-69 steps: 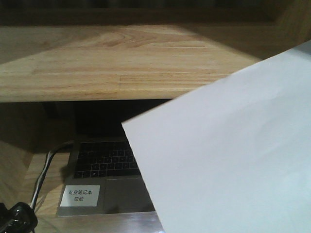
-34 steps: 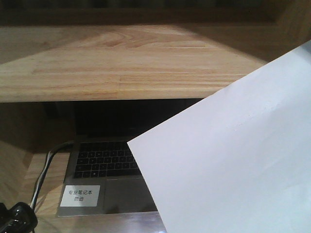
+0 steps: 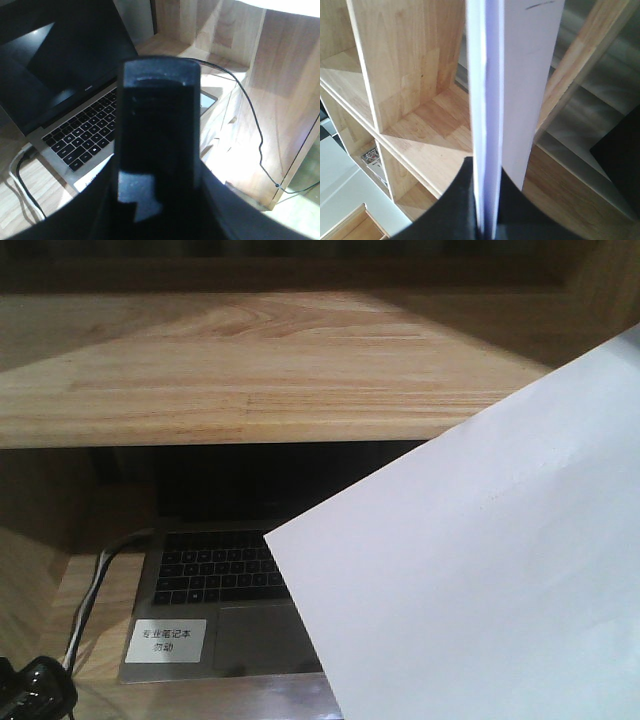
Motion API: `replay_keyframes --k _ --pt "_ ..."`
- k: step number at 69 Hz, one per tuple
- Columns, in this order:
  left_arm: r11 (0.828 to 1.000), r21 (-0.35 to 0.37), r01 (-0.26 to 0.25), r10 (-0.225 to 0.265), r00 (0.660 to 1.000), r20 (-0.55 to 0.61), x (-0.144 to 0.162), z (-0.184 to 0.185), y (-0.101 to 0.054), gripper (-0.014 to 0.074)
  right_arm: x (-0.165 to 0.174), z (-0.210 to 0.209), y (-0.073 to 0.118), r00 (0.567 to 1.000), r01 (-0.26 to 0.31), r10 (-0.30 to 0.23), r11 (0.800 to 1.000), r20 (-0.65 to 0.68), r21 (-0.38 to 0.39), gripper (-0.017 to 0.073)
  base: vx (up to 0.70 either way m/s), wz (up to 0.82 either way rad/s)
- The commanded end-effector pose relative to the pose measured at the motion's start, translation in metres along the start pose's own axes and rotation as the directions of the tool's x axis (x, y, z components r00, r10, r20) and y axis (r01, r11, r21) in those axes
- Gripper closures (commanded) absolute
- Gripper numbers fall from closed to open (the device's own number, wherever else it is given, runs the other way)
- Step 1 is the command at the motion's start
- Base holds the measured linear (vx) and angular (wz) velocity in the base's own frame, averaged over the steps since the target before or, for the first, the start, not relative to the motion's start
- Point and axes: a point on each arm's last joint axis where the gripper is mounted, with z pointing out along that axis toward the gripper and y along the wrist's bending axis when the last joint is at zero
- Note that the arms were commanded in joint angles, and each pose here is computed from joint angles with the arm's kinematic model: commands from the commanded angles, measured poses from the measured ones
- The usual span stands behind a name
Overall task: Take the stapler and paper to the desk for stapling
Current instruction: 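Pinch the paper edge with the right gripper and lift it off the shelf, then drive the base away from the shelf toward the wooden desk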
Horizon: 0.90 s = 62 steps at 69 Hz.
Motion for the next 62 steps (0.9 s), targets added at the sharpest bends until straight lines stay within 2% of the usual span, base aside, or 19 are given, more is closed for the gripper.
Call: replay_keyframes --k 1,40,62 --pt "1.0 -0.018 0.016 -0.013 0.992 0.125 -0.0178 -0.0046 0.002 0.06 -0.0071 -0.0001 0.0139 0.999 0.02 -0.017 0.996 0.041 -0.089 0.0562 -0.02 0.0" --pt "1.0 -0.018 0.016 -0.013 0.992 0.125 -0.0178 -0.0046 0.002 0.06 -0.0071 -0.0001 0.0139 0.999 0.02 -0.017 0.996 0.041 -0.089 0.0562 -0.12 0.0" --pt "1.0 -0.018 0.016 -0.013 0.992 0.125 -0.0178 -0.0046 0.002 0.06 -0.0071 -0.0001 0.0139 0.999 0.02 -0.017 0.996 0.041 -0.089 0.0562 -0.18 0.14"
